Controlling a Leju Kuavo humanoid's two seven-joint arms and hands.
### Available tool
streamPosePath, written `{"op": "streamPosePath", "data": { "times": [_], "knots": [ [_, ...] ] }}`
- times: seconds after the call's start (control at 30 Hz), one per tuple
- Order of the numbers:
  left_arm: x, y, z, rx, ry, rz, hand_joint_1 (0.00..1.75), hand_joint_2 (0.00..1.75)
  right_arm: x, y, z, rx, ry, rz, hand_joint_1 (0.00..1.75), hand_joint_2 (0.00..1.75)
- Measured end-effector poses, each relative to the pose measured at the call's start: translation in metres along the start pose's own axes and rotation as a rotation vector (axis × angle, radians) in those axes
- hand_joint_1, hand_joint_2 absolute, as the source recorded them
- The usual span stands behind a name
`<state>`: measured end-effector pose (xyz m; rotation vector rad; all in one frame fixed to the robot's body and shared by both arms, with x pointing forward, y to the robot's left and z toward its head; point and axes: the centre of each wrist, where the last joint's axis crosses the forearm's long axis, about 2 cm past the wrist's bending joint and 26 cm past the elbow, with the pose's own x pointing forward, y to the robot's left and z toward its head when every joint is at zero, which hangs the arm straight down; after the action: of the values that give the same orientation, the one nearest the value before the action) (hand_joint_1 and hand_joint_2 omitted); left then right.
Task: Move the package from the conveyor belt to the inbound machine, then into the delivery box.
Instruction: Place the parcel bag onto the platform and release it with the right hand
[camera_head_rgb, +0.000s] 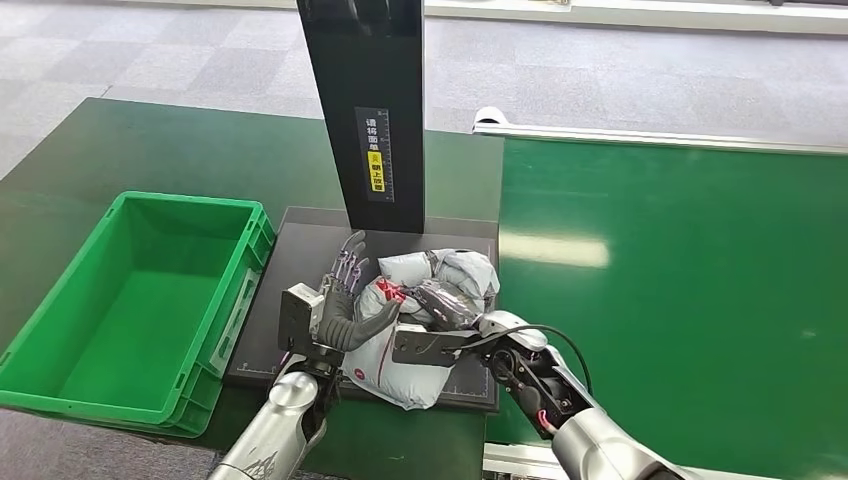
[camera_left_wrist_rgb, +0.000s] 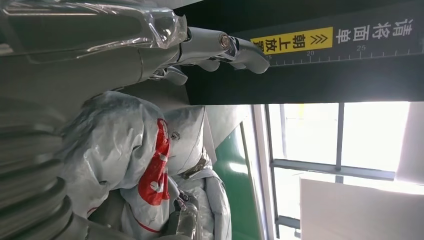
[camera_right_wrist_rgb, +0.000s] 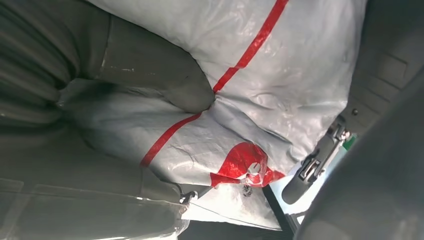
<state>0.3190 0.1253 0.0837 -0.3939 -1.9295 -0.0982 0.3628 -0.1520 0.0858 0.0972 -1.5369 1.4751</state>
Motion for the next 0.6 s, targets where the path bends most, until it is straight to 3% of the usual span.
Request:
{"op": "streamPosePath", "data": {
  "times": [0.2,0.33,0.43,0.6],
  "knots": [
    [0.001,0.0,-0.001,-0.008,-0.003,0.004,0.0,1.75,0.001,0.02,0.0,-0.077,-0.062,-0.14,1.75,1.75],
    [0.001,0.0,-0.003,-0.009,-0.007,0.003,0.0,1.75,0.004,0.027,-0.002,-0.093,-0.088,-0.214,0.0,1.75],
    [0.002,0.001,-0.003,-0.003,-0.007,0.0,0.0,1.75,0.005,0.033,-0.003,-0.117,-0.097,-0.3,0.0,1.75],
    [0.001,0.004,-0.003,-0.002,-0.006,-0.005,0.0,1.75,0.003,0.047,0.004,-0.144,-0.22,-0.663,0.0,1.75]
  ]
}}
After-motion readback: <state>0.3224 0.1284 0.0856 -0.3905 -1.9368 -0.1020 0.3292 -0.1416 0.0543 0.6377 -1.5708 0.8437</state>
